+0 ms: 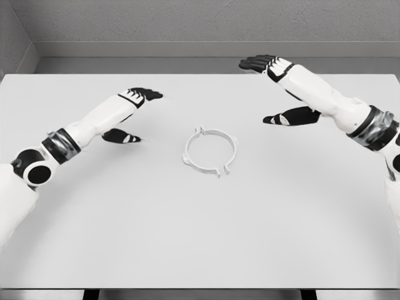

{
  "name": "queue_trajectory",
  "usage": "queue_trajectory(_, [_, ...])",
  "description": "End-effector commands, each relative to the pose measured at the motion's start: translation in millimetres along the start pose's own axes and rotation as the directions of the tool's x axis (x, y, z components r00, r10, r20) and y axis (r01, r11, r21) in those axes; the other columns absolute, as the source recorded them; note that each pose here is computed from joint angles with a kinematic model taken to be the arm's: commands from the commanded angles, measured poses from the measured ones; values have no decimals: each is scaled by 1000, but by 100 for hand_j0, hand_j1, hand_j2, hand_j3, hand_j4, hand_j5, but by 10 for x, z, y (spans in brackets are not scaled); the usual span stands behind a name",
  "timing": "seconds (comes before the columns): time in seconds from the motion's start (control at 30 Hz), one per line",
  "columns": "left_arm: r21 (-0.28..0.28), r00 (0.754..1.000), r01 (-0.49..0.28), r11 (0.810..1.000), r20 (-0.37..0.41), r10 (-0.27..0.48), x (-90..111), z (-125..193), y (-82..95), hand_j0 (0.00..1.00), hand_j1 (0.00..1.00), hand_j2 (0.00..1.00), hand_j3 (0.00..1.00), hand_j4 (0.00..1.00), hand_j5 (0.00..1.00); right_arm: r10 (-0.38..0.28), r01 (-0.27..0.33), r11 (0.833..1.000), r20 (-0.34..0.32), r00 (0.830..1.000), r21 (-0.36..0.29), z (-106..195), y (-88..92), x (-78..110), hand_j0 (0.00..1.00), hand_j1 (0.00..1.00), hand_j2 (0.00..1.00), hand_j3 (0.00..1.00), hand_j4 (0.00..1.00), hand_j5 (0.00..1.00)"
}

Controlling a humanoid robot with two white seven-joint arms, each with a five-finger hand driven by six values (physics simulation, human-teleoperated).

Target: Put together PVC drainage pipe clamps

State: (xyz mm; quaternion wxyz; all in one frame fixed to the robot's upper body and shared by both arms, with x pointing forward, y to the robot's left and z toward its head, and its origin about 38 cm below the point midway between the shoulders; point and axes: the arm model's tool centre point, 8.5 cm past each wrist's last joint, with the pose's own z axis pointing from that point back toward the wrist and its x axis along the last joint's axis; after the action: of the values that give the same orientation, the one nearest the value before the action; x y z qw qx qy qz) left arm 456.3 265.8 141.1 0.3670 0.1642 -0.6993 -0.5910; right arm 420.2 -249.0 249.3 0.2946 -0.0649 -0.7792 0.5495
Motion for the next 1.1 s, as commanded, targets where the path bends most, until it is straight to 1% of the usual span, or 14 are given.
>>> queue_trajectory(0.0, [3, 999, 19, 1000, -34, -18, -131, 152, 125, 100, 100, 100, 100, 100, 100, -86, 88, 995, -40, 995, 42, -142, 386, -166, 100, 100, 100, 100, 100, 100])
queue_trajectory(0.03, [-1, 999, 25, 1000, -40, -25, -153, 181, 141, 100, 100, 100, 100, 100, 100, -93, 96, 994, -61, 994, 50, -193, 453, -230, 100, 100, 100, 100, 100, 100])
queue_trajectory(0.1, [-8, 998, 42, 999, -50, -42, -197, 240, 198, 100, 100, 100, 100, 100, 100, -107, 111, 993, -76, 991, 49, -222, 479, -297, 100, 100, 100, 100, 100, 100])
queue_trajectory(0.13, [-11, 997, 47, 999, -55, -47, -215, 264, 212, 100, 100, 100, 100, 100, 100, -121, 125, 991, -88, 989, 45, -246, 478, -360, 100, 100, 100, 100, 100, 100])
queue_trajectory(0.2, [-19, 996, 64, 998, -68, -65, -265, 325, 273, 100, 100, 100, 100, 100, 100, -150, 156, 987, -111, 982, 45, -252, 539, -456, 100, 100, 100, 100, 100, 100])
queue_trajectory(0.3, [-29, 993, 81, 996, -82, -83, -317, 399, 329, 100, 100, 100, 100, 100, 100, -147, 154, 987, -113, 983, 48, -239, 542, -455, 100, 100, 100, 100, 100, 100])
queue_trajectory(0.4, [-36, 991, 95, 995, -93, -98, -359, 461, 382, 100, 100, 100, 100, 100, 100, -124, 134, 989, -126, 984, 69, -239, 563, -459, 100, 100, 100, 100, 100, 100])
queue_trajectory(0.53, [-37, 990, 99, 994, -98, -102, -373, 482, 400, 100, 100, 100, 100, 100, 100, -127, 138, 987, -128, 984, 86, -245, 622, -458, 100, 100, 100, 100, 100, 100])
queue_trajectory(0.6, [-37, 990, 100, 994, -100, -103, -379, 493, 405, 100, 100, 100, 100, 100, 100, -99, 116, 986, -144, 985, 116, -260, 654, -475, 100, 100, 100, 100, 100, 100])
queue_trajectory(0.73, [-46, 987, 112, 993, -112, -117, -418, 557, 448, 100, 100, 100, 100, 100, 100, -88, 108, 986, -150, 985, 131, -267, 679, -479, 100, 100, 100, 100, 100, 100])
queue_trajectory(0.83, [-45, 987, 111, 993, -111, -116, -415, 552, 444, 100, 100, 100, 100, 100, 100, -97, 122, 982, -172, 980, 141, -239, 735, -538, 100, 100, 100, 100, 100, 100])
queue_trajectory(0.93, [-47, 987, 113, 992, -110, -118, -413, 547, 446, 100, 100, 100, 100, 100, 100, -104, 133, 978, -177, 979, 162, -283, 805, -528, 100, 100, 100, 100, 100, 100])
queue_trajectory(1.0, [-47, 987, 115, 992, -109, -120, -413, 544, 452, 100, 100, 100, 100, 100, 100, -117, 153, 972, -192, 974, 181, -273, 898, -564, 100, 100, 100, 100, 100, 100])
queue_trajectory(1.07, [-47, 987, 115, 992, -109, -120, -413, 544, 452, 100, 100, 100, 100, 100, 100, -113, 148, 972, -189, 975, 181, -281, 886, -558, 100, 100, 100, 100, 100, 100])
